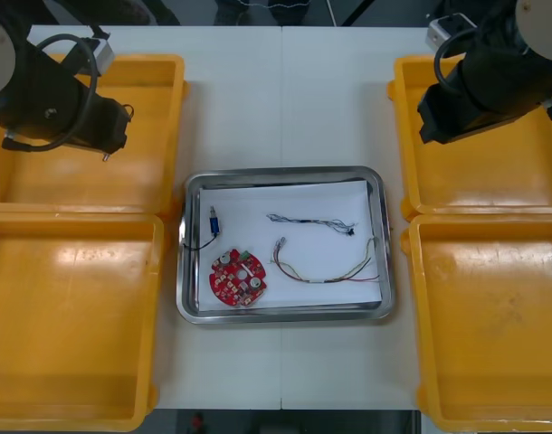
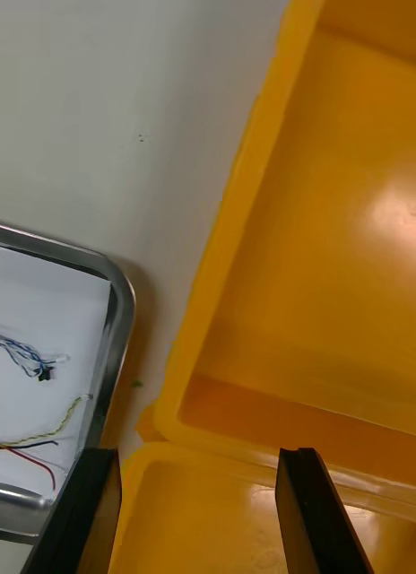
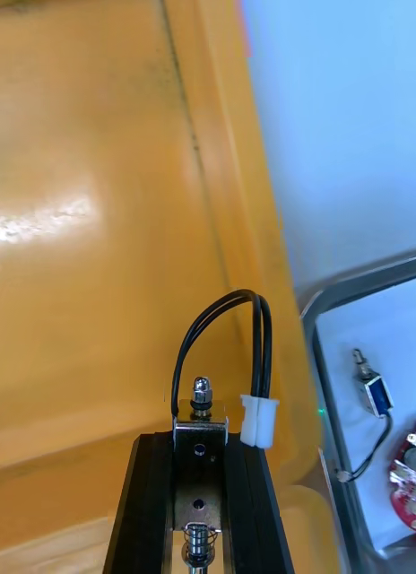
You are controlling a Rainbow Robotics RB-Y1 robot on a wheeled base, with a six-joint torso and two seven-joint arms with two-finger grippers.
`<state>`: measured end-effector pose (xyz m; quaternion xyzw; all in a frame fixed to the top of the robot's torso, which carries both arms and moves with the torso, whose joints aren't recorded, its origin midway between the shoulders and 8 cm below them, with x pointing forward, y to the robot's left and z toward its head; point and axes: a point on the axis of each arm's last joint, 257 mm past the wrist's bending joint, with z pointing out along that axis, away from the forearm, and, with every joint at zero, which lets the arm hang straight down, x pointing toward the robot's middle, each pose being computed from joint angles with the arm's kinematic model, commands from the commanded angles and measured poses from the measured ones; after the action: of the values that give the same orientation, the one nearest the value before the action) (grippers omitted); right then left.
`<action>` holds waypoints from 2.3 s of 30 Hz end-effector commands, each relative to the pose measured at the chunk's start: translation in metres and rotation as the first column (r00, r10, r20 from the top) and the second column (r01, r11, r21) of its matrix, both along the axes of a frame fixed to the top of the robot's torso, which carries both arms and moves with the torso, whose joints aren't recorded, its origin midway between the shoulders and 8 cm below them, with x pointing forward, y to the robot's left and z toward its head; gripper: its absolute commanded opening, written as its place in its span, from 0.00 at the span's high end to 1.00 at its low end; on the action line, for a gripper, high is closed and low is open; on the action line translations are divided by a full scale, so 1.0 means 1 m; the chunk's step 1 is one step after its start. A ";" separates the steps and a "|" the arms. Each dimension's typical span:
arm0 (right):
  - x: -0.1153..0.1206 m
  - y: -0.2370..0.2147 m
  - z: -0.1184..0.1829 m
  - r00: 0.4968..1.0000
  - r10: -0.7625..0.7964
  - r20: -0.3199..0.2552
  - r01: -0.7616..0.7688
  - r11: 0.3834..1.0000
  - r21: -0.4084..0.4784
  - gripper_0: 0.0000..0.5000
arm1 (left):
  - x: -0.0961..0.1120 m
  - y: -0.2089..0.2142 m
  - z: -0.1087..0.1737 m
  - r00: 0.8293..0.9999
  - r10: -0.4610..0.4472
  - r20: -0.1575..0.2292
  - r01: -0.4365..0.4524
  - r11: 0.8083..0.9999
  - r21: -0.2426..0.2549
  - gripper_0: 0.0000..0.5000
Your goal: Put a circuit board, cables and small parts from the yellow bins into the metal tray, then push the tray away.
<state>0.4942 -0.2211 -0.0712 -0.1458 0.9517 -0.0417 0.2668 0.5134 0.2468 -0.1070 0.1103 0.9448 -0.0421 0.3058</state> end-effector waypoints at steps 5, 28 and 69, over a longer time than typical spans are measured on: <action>-0.017 -0.070 0.014 0.990 -0.142 0.022 0.139 0.987 0.083 0.00 | -0.027 -0.039 0.000 0.995 0.103 -0.006 -0.104 0.993 -0.049 1.00; -0.069 -0.163 -0.015 0.940 -0.340 -0.012 0.337 0.926 0.167 0.00 | -0.042 -0.160 -0.055 0.996 0.091 -0.023 -0.094 0.988 -0.122 1.00; -0.114 -0.171 -0.054 0.937 -0.340 -0.076 0.348 0.928 0.133 0.00 | -0.008 -0.176 -0.125 0.983 0.161 -0.094 -0.173 0.974 -0.144 0.00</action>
<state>0.3836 -0.3799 -0.1407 0.0319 0.9736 0.0021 0.2259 0.4990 0.0942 -0.2517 0.0134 0.9636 -0.0716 0.2573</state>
